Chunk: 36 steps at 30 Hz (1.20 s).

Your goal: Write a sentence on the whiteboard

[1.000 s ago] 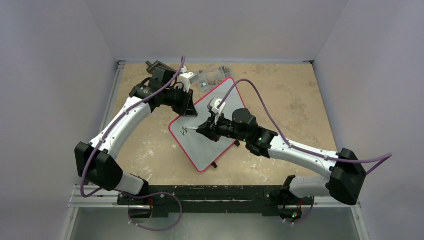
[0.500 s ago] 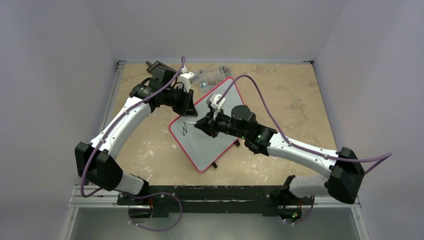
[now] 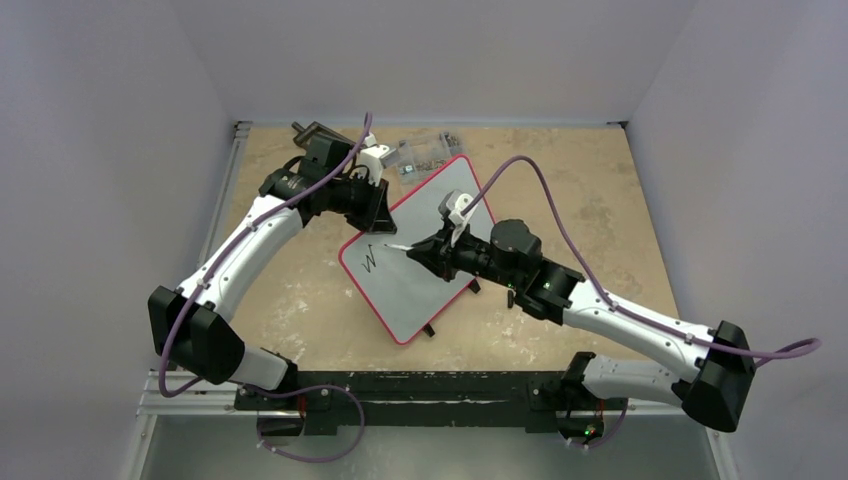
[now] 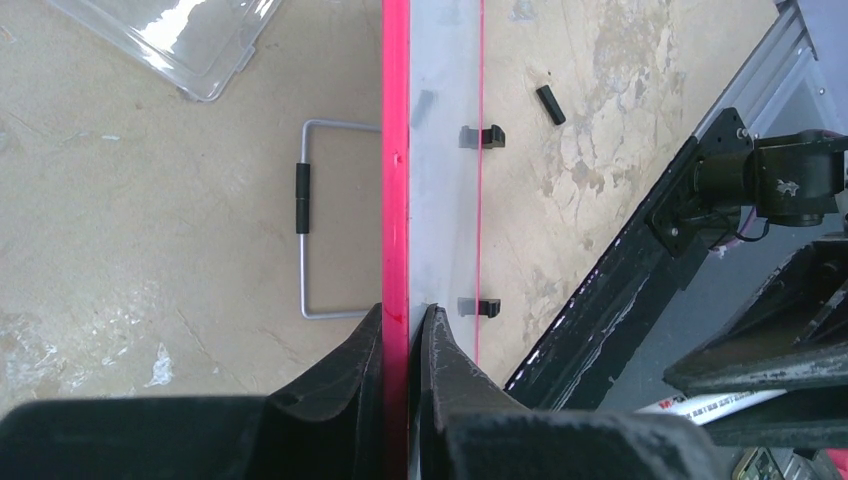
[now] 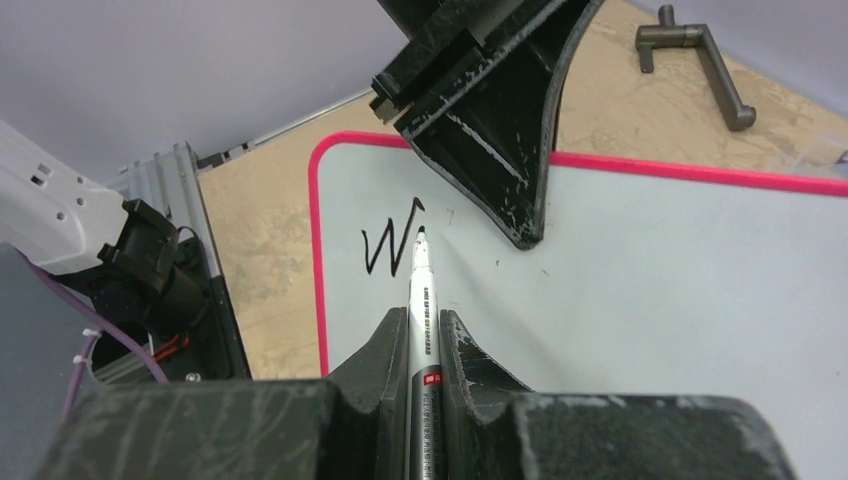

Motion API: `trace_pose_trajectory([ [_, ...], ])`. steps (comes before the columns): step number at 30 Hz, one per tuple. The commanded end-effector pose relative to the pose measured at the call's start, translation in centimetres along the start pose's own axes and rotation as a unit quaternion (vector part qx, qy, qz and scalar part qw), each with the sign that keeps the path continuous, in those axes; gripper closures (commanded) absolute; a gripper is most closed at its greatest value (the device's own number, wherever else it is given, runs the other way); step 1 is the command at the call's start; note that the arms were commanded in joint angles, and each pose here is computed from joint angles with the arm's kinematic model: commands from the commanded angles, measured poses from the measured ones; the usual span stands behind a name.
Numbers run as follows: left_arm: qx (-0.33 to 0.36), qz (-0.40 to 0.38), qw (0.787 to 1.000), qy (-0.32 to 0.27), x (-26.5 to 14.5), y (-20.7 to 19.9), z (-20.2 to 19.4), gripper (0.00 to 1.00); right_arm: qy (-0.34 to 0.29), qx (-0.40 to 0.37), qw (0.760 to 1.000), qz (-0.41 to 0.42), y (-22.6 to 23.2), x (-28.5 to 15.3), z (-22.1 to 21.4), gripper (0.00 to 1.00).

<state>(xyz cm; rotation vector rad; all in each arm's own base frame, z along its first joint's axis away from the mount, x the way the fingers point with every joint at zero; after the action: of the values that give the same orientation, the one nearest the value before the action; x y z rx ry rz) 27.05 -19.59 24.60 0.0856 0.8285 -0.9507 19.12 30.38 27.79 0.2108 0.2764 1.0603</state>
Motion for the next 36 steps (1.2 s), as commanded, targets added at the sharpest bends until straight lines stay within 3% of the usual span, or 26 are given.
trace_pose_trajectory([
  [1,0.051,0.115,0.990,0.068,0.0,3.7,-2.4,1.00,-0.014,0.005,0.999,-0.029,-0.9,-0.9,-0.4,1.00],
  [14,0.027,0.119,0.989,0.078,-0.2,3.0,-1.9,1.00,-0.029,0.007,0.998,-0.052,-1.5,-2.1,-0.9,1.00],
  [36,0.032,0.145,0.985,0.082,-0.5,3.3,-2.8,1.00,-0.034,0.000,0.999,0.000,-0.3,0.4,0.3,1.00],
])
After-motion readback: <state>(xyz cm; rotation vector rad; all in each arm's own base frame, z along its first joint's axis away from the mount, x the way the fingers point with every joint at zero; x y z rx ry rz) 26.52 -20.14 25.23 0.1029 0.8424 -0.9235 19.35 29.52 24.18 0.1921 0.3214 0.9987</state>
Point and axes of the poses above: each gripper's point midway between its finger pads, its own x axis out along the fingers, its own y axis along the line the jaws close on, z = x × y, the point moved 4 cm from there along -x, back along the fingers, and after that the axes turned 9 degrees about x, right-handed, at the moved point
